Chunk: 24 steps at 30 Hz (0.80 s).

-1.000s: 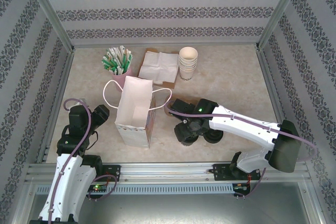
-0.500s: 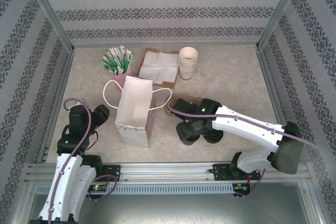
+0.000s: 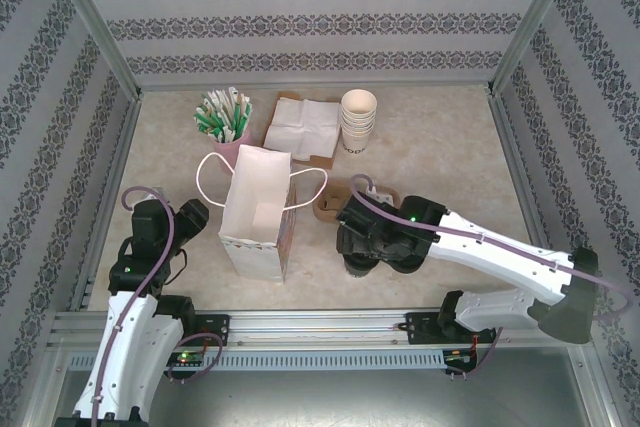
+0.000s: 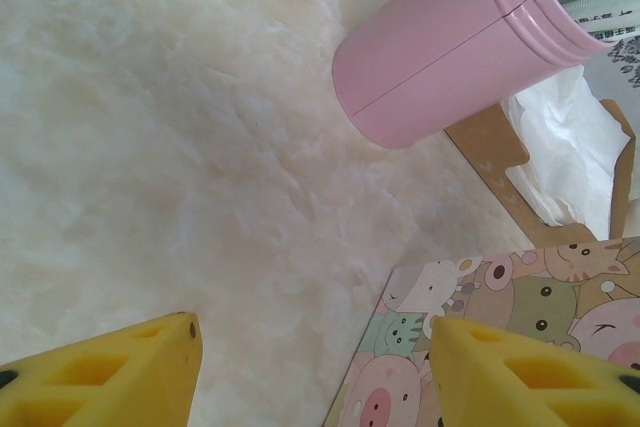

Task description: Pack the takeout coffee

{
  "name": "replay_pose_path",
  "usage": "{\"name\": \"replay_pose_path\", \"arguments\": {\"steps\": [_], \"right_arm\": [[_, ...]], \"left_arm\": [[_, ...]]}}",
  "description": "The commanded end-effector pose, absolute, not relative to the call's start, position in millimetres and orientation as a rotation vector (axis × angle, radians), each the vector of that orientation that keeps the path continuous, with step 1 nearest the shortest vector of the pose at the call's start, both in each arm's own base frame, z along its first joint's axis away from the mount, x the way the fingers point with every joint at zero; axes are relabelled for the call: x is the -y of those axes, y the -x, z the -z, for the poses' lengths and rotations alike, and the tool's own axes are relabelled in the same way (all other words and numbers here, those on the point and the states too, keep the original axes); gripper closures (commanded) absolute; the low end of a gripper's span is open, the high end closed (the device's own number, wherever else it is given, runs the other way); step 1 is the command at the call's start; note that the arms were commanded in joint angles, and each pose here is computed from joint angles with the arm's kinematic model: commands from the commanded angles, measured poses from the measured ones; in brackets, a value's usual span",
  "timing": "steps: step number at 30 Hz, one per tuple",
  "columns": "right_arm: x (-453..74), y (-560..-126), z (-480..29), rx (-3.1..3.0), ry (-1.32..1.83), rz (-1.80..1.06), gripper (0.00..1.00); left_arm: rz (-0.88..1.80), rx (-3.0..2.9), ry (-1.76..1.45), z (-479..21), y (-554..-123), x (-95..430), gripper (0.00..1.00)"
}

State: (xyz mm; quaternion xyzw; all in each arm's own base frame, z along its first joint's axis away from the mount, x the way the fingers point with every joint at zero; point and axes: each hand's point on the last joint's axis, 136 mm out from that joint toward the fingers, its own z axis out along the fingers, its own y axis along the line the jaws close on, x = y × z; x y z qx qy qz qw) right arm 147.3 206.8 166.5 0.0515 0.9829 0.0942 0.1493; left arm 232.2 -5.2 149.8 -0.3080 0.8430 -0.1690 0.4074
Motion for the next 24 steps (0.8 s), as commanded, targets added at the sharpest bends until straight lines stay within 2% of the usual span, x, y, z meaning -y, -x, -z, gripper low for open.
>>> {"name": "replay_pose_path", "arguments": {"steps": [1,13,24], "right_arm": [[-195.1,-147.9,-156.2,-2.793,-0.366,-0.155,0.18],[-190.6,-150.8,-140.3,-2.780,-0.420,-0.032,0.17],[-196.8,-151.8,-129.7,-2.794,-0.417,-0.030,0.19]], "left_arm": [[0.465,-2.077,0.765,-165.3,-238.5,7.3,0.38],[0.457,-2.076,0.769,-165.0,-238.3,6.2,0.38],[0.463,-2.077,0.775,-163.4,-238.4,6.7,0.38]]}}
